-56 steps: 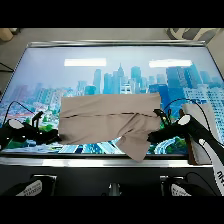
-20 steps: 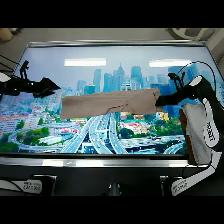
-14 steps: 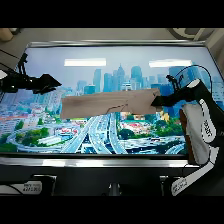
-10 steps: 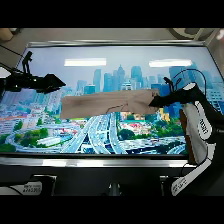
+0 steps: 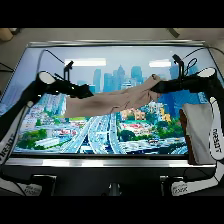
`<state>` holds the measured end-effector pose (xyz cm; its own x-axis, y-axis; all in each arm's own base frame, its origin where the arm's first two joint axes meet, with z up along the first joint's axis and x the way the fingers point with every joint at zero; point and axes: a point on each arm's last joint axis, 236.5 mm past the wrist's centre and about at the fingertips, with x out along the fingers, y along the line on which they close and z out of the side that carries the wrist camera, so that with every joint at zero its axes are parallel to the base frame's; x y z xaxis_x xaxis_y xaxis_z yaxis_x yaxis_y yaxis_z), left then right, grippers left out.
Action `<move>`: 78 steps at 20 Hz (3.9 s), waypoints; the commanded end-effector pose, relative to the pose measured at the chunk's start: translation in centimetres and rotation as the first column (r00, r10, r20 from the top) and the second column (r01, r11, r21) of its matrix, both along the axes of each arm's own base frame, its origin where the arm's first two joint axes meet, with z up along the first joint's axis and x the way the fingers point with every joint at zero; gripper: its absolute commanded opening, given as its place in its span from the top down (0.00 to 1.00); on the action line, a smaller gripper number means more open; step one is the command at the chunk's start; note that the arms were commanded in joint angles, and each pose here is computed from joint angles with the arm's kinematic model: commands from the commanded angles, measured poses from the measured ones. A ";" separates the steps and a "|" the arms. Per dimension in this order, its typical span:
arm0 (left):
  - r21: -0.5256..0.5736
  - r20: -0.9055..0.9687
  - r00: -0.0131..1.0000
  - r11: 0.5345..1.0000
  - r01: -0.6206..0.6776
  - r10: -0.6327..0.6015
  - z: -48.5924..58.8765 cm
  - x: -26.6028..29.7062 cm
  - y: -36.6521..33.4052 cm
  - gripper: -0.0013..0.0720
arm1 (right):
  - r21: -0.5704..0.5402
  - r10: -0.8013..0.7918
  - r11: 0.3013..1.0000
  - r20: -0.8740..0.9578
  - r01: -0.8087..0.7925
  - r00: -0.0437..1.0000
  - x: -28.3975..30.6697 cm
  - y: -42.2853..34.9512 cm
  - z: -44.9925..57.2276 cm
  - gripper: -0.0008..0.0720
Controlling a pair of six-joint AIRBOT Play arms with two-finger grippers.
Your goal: Fold the shirts.
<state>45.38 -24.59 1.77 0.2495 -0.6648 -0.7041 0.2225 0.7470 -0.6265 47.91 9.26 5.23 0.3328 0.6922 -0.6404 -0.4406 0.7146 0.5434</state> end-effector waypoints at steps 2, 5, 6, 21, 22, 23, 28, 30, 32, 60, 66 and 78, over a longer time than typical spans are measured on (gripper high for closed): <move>-0.136 -0.079 0.997 0.990 -0.030 0.019 -3.8 -0.6 -8.8 0.95 | -0.079 0.100 0.992 0.053 -0.096 0.994 -4.4 2.1 5.8 0.96; -0.222 -0.163 0.985 0.975 0.014 -0.052 -5.9 -3.2 -14.1 0.95 | -0.130 0.136 0.983 0.075 -0.126 0.988 -6.9 2.4 8.4 0.96; -0.237 -0.184 0.979 0.971 0.040 -0.085 -6.4 -4.3 -15.9 0.95 | -0.136 0.129 0.984 0.083 -0.117 0.988 -7.4 2.4 9.2 0.96; -0.201 0.206 0.974 0.978 -0.053 0.095 12.1 4.0 4.1 0.95 | -0.022 0.172 0.985 0.126 -0.171 0.977 -4.4 15.1 6.5 0.96; -0.206 0.252 0.959 0.975 -0.079 0.131 14.9 3.7 6.6 0.95 | 0.012 0.192 0.981 0.109 -0.195 0.975 -4.4 18.2 4.9 0.96; -0.208 0.291 0.944 0.974 -0.095 0.154 17.2 3.1 8.3 0.95 | 0.044 0.207 0.976 0.087 -0.211 0.974 -4.6 20.8 3.3 0.96; -0.195 0.425 0.889 0.976 -0.096 0.172 24.3 -0.6 11.4 0.95 | 0.185 0.223 0.960 -0.055 -0.210 0.973 -6.0 29.7 -4.0 0.31; -0.187 0.426 0.891 0.979 -0.083 0.157 24.5 -1.3 11.3 0.95 | 0.175 0.231 0.959 -0.036 -0.221 0.972 -5.6 29.1 -4.2 0.10; -0.157 0.406 0.905 0.985 -0.067 0.127 23.6 -1.8 11.3 0.95 | 0.098 0.250 0.964 -0.024 -0.247 0.968 -4.9 25.2 -3.8 0.04; -0.043 0.386 0.919 0.996 -0.074 0.085 20.4 -1.6 12.4 0.95 | 0.177 -0.065 0.981 -0.059 0.074 0.996 -1.4 4.7 4.2 0.96; -0.046 0.384 0.918 0.996 -0.082 0.093 20.2 -1.2 12.5 0.95 | 0.070 -0.357 0.932 0.022 0.355 0.934 -2.8 -15.0 11.8 0.96; -0.050 0.414 0.903 0.993 -0.106 0.117 20.6 -0.4 12.8 0.95 | -0.102 -0.593 0.805 -0.170 0.584 0.787 -16.4 -29.4 10.7 0.96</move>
<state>44.53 -11.93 22.12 0.5697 -0.6401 -0.5155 0.3858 0.7621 -0.5199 36.79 -19.72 17.65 0.6707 0.3746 -0.6401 0.0921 0.8143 0.5731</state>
